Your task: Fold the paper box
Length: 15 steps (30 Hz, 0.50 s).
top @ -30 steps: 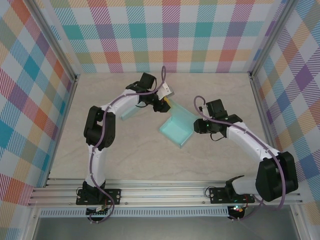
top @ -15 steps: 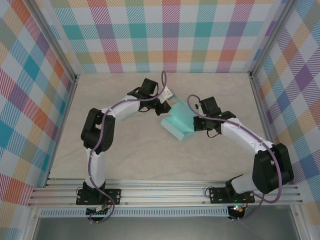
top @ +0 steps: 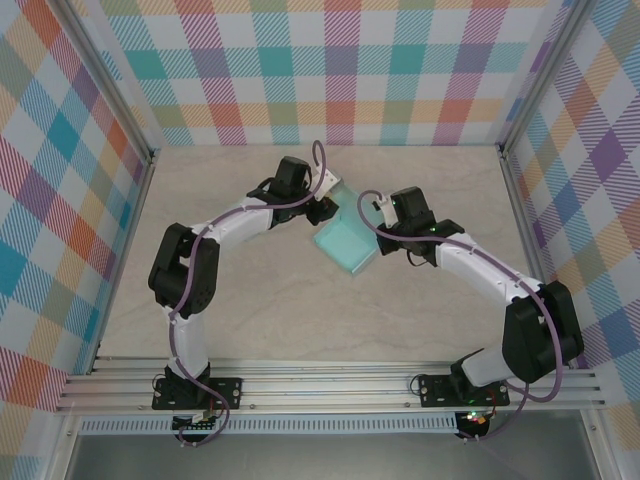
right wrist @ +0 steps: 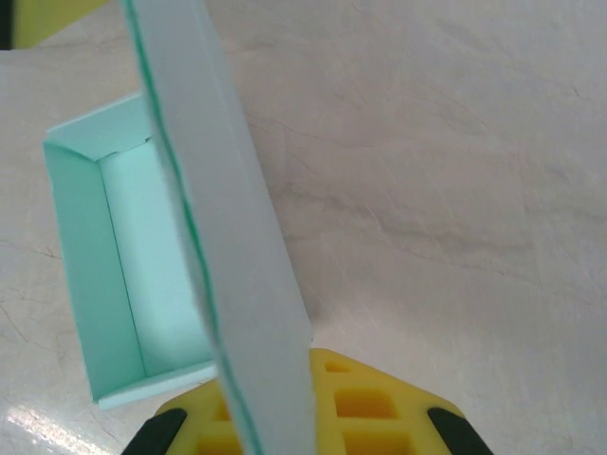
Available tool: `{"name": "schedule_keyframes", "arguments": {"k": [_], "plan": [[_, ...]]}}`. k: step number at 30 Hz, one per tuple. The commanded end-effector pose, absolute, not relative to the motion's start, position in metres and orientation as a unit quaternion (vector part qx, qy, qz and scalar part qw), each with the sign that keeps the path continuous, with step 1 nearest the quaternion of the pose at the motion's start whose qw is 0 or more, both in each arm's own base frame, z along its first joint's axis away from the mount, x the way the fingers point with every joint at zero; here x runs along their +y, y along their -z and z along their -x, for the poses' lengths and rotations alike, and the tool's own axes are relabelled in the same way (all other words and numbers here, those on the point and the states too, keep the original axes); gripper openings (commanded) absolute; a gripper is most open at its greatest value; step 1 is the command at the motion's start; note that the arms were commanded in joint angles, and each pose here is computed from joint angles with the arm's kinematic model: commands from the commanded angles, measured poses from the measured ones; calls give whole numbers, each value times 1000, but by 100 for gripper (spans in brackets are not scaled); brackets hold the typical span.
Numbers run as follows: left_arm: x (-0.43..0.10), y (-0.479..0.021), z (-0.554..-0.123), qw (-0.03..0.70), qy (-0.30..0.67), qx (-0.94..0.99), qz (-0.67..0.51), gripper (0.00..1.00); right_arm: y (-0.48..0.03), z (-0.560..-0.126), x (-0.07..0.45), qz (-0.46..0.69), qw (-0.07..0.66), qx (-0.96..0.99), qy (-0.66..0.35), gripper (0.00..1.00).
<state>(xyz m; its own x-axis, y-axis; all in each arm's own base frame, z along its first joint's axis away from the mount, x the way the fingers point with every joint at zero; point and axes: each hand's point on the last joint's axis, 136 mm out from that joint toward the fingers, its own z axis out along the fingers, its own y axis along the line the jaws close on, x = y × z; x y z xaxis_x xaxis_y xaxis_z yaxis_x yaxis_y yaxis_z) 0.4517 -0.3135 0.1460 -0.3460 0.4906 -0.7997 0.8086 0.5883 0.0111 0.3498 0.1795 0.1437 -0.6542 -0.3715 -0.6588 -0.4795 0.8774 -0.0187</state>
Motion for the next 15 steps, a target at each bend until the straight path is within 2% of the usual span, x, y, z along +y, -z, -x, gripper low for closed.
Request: {"name": "schedule_keyframes", "arguments": {"k": [1, 5, 8, 10, 15], "plan": [[-310, -164, -459, 424, 189, 787, -406, 30, -158, -354, 196, 284, 370, 879, -96, 0], [-312, -162, -463, 414, 194, 787, -415, 23, -155, -357, 196, 287, 365, 881, -91, 0], [-313, -163, -464, 414, 200, 787, -411, 7, -154, -362, 194, 279, 366, 884, -81, 0], [-313, -166, -465, 420, 200, 790, -400, 2, -153, -366, 191, 267, 366, 889, -71, 2], [-299, -175, -466, 456, 179, 799, -349, 0, -147, -378, 175, 206, 354, 912, -33, 7]]}}
